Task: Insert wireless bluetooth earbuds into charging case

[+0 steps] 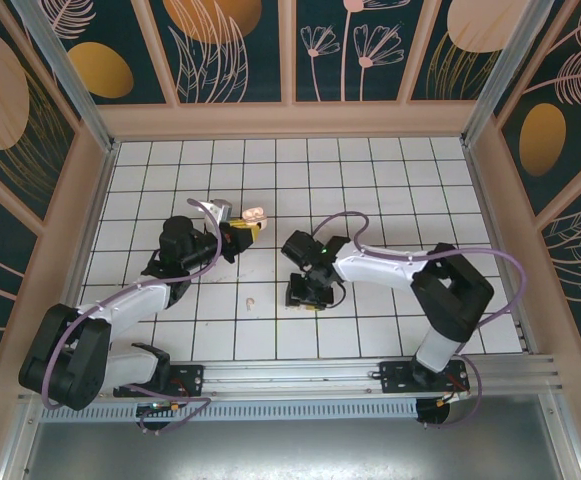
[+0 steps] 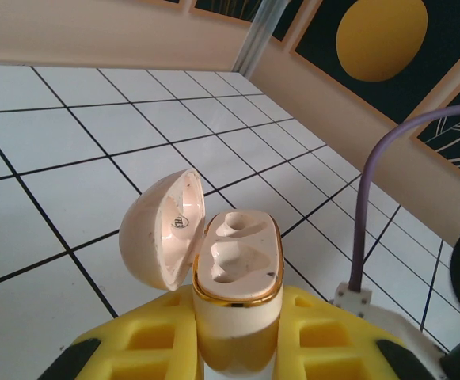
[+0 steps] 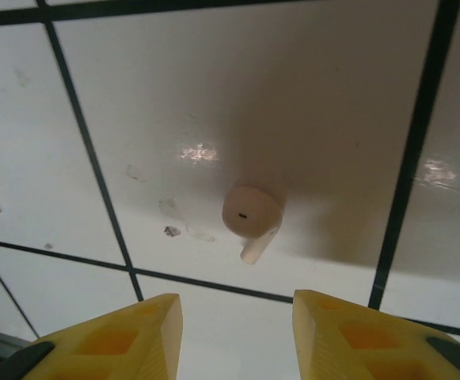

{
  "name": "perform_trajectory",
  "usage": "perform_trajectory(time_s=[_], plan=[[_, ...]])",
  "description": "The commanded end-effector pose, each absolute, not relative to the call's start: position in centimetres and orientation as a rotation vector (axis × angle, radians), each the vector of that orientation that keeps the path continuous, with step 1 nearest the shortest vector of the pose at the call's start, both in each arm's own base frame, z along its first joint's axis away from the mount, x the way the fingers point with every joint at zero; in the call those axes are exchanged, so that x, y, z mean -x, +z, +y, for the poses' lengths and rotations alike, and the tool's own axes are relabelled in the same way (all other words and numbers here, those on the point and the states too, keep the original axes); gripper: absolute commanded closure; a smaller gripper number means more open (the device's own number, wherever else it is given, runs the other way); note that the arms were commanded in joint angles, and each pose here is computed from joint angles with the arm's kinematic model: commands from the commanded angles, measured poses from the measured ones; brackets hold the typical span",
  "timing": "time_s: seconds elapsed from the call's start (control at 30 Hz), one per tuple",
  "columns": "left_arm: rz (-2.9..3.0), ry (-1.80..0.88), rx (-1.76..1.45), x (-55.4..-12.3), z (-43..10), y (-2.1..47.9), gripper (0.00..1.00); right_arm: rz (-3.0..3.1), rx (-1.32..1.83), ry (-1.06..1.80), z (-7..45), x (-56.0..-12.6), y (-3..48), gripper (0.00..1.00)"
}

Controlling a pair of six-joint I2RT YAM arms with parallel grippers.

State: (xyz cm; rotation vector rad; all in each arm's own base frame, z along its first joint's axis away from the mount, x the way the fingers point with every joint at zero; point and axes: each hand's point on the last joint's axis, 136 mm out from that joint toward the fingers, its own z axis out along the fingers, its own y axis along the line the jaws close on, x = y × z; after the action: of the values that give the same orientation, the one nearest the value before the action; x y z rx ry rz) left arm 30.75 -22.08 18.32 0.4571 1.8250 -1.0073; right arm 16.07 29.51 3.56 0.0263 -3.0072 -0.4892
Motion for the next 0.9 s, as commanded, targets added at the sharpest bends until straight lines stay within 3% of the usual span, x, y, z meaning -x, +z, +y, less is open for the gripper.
perform_trajectory(time_s=[0.0,0.4,0.87], plan=[[1.77,-1.006,-0.473,-30.7,-21.9,19.9,0.82,-3.009,-0.028,-0.488,30.2,-16.5,3.0,0.6],[1.776,-0.981,-0.462,-30.7,-21.2,19.8,0.82,-3.116,-0.083,-0.442,30.9,-19.3,3.6,0.62],[1.794,-0.973,-0.464,-30.7,-21.0,19.3,0.82,-3.105,-0.167,-0.266,29.7,-19.3,3.0,0.62]])
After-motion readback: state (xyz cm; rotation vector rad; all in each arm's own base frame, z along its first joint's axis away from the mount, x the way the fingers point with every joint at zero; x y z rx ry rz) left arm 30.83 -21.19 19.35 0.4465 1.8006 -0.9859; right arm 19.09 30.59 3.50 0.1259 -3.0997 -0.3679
